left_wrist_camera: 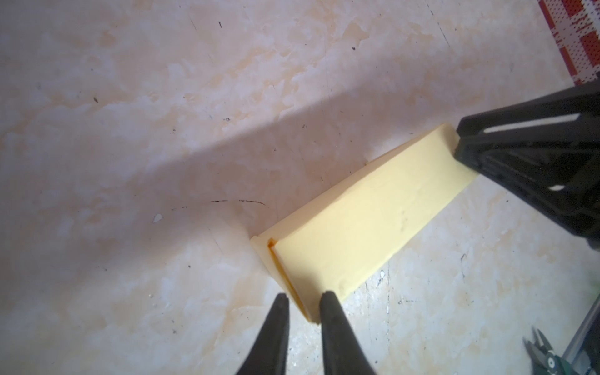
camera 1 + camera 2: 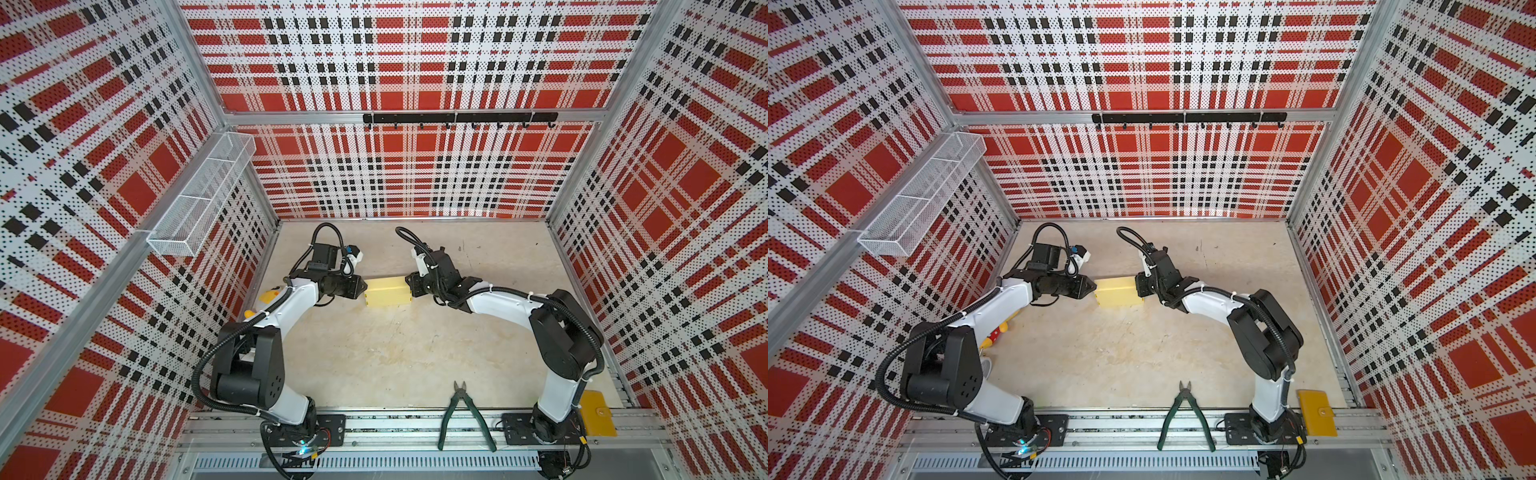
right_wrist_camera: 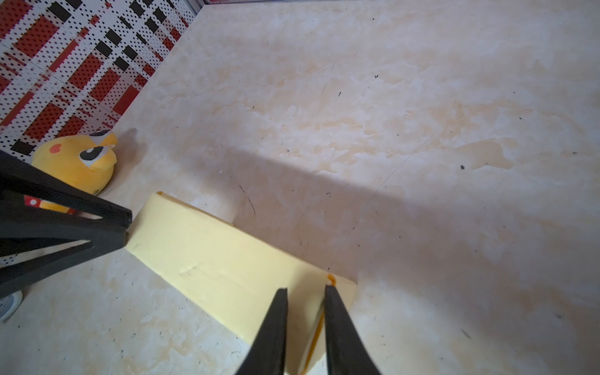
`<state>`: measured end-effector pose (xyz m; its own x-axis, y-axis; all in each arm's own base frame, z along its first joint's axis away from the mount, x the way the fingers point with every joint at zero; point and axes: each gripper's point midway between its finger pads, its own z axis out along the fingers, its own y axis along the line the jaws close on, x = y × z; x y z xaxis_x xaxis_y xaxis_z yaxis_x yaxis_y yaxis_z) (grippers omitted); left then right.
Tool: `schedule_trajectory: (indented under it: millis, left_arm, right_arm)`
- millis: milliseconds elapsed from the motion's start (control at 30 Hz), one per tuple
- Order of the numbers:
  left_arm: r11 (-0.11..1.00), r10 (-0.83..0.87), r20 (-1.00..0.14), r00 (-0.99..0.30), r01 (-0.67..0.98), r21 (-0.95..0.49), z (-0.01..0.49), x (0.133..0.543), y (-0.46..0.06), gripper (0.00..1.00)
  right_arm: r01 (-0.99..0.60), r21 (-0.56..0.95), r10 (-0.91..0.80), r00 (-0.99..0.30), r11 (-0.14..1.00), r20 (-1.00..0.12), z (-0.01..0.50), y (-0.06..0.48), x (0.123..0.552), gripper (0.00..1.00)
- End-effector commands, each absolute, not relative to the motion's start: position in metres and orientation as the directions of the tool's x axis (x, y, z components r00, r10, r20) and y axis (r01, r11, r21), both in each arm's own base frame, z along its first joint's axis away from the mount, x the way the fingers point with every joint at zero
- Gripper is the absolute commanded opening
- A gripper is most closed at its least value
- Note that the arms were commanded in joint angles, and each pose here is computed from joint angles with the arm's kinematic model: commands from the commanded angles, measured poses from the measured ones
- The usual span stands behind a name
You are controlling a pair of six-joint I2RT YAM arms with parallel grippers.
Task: Assemble paper box
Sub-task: Fold and tuck the lid into the gap.
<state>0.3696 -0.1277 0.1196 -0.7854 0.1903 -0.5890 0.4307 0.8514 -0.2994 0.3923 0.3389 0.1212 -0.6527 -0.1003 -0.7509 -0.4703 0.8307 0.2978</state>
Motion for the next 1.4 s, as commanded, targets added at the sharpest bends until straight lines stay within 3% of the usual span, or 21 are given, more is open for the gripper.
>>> schedule_trajectory:
  millis: [0, 233, 867, 1367]
  left_arm:
    - [0.872, 0.227, -0.543, -0.808, 0.417, -0.257, 0.102, 0.366, -0.121, 0.18]
    - [0.868, 0.249, -0.533, -0.809, 0.431, -0.249, 0.097, 0.363, -0.125, 0.11]
    - [0.860, 0.265, -0.546, -0.795, 0.451, -0.239, 0.099, 0.360, -0.129, 0.10]
    - [0.858, 0.274, -0.548, -0.790, 0.458, -0.232, 0.100, 0.360, -0.132, 0.10]
  right_arm:
    - [-0.431, 0.240, -0.212, -0.765, 0.870, -0.608, 0.060, 0.314, 0.364, 0.23]
    - [-0.459, 0.236, -0.214, -0.732, 0.856, -0.647, 0.097, 0.317, 0.370, 0.24]
    - [-0.485, 0.336, -0.185, -0.748, 0.807, -0.637, 0.122, 0.320, 0.357, 0.28]
    - [-0.474, 0.360, -0.204, -0.787, 0.803, -0.583, 0.094, 0.318, 0.347, 0.22]
